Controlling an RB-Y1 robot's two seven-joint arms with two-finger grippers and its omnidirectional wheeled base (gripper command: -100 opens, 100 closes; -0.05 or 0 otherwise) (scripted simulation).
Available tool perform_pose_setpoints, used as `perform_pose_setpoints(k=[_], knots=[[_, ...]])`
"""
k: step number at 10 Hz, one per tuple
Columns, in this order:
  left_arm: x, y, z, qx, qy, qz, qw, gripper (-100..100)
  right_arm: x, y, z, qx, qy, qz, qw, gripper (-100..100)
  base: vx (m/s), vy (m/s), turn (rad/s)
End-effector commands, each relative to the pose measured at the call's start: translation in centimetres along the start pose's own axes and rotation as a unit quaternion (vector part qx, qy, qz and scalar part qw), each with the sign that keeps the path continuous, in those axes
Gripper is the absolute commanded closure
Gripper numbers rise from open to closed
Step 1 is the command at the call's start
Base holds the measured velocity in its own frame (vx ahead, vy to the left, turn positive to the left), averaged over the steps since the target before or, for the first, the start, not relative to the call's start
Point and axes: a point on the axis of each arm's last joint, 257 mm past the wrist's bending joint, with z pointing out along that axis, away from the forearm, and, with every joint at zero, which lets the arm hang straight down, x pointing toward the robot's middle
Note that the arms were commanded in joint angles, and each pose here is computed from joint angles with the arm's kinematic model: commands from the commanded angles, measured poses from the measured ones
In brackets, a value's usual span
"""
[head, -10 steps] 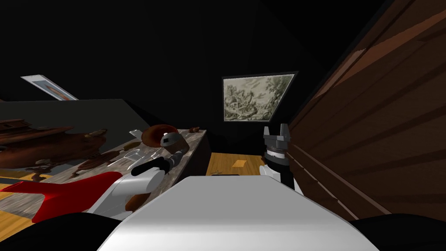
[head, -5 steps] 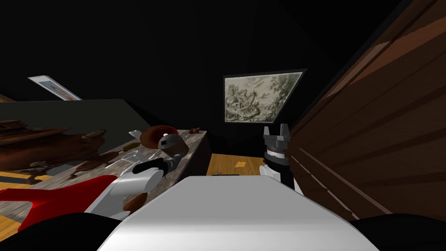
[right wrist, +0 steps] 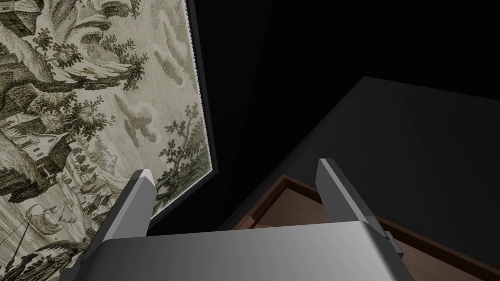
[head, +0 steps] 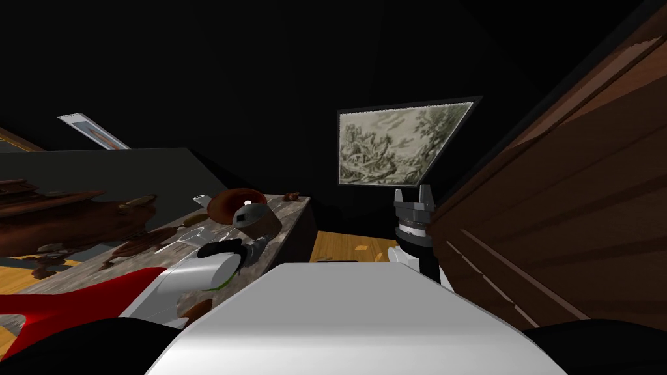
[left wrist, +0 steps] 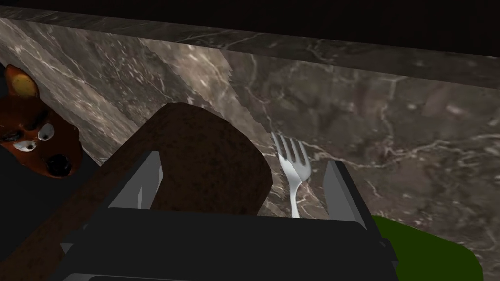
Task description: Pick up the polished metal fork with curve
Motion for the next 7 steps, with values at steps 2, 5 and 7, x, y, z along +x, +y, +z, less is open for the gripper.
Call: perform_pose_setpoints(k=[2, 5, 7], knots=[[0.1, 2.4, -0.1, -0.041, 0.012, -0.003, 0.9991, -100, 0.0, 0.0, 0.0, 0.0, 0.0, 0.0, 1.0, 0, 0.079, -0.007, 0.055], [0.5, 4.6, -0.4, -0.08, 0.025, -0.006, 0.9965, -100, 0.0, 0.0, 0.0, 0.0, 0.0, 0.0, 1.0, 0, 0.084, 0.001, 0.038], [0.6, 5.9, -0.6, -0.104, 0.033, -0.008, 0.9941, -100, 0.0, 0.0, 0.0, 0.0, 0.0, 0.0, 1.0, 0, 0.11, -0.002, 0.048]])
